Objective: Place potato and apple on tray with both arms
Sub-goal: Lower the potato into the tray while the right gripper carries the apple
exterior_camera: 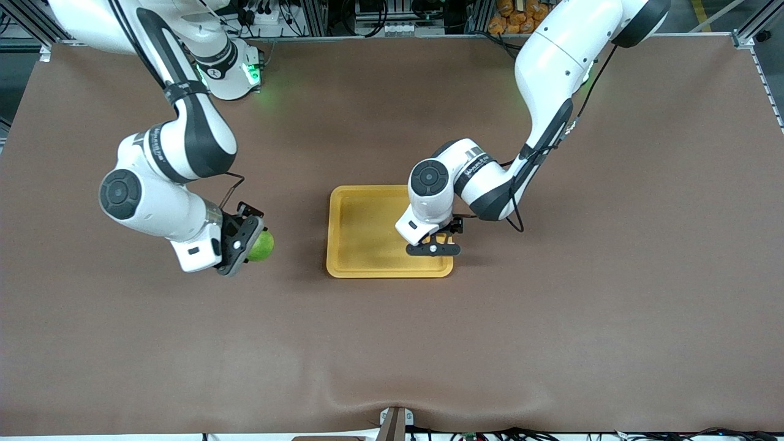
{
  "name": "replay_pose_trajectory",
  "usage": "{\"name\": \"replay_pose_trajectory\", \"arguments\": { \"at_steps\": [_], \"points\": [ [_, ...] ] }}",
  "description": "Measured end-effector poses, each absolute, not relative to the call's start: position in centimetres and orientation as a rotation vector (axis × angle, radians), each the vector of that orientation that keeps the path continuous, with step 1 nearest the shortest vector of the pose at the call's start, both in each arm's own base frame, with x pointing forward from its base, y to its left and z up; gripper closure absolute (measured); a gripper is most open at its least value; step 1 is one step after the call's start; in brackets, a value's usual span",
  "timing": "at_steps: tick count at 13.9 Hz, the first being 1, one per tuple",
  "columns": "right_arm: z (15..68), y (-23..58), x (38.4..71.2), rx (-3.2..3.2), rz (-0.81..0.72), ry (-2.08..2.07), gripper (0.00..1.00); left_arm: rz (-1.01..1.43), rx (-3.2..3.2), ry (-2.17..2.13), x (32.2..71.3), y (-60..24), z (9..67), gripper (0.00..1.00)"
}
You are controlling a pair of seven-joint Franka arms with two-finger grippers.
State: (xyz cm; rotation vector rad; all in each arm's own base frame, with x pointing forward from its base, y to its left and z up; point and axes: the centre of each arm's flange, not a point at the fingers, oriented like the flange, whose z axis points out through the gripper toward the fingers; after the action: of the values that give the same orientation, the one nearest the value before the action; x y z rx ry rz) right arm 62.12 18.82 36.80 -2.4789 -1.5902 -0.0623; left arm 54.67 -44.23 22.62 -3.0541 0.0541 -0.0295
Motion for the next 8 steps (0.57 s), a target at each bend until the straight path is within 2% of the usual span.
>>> {"name": "replay_pose_trajectory", "arguments": {
  "at_steps": [4,8],
  "points": [
    [36.0,19.0,62.6,-2.257,-0.140,-1.922,0.15,-0.096,-3.064,-0.028,57.8,-41.9,26.4,0.00],
    [35.1,23.5,61.8,-2.055,-0.206,-2.165,0.15,-0.111,-3.014,-0.033,60.7,-37.2,33.4,0.00]
  ]
}}
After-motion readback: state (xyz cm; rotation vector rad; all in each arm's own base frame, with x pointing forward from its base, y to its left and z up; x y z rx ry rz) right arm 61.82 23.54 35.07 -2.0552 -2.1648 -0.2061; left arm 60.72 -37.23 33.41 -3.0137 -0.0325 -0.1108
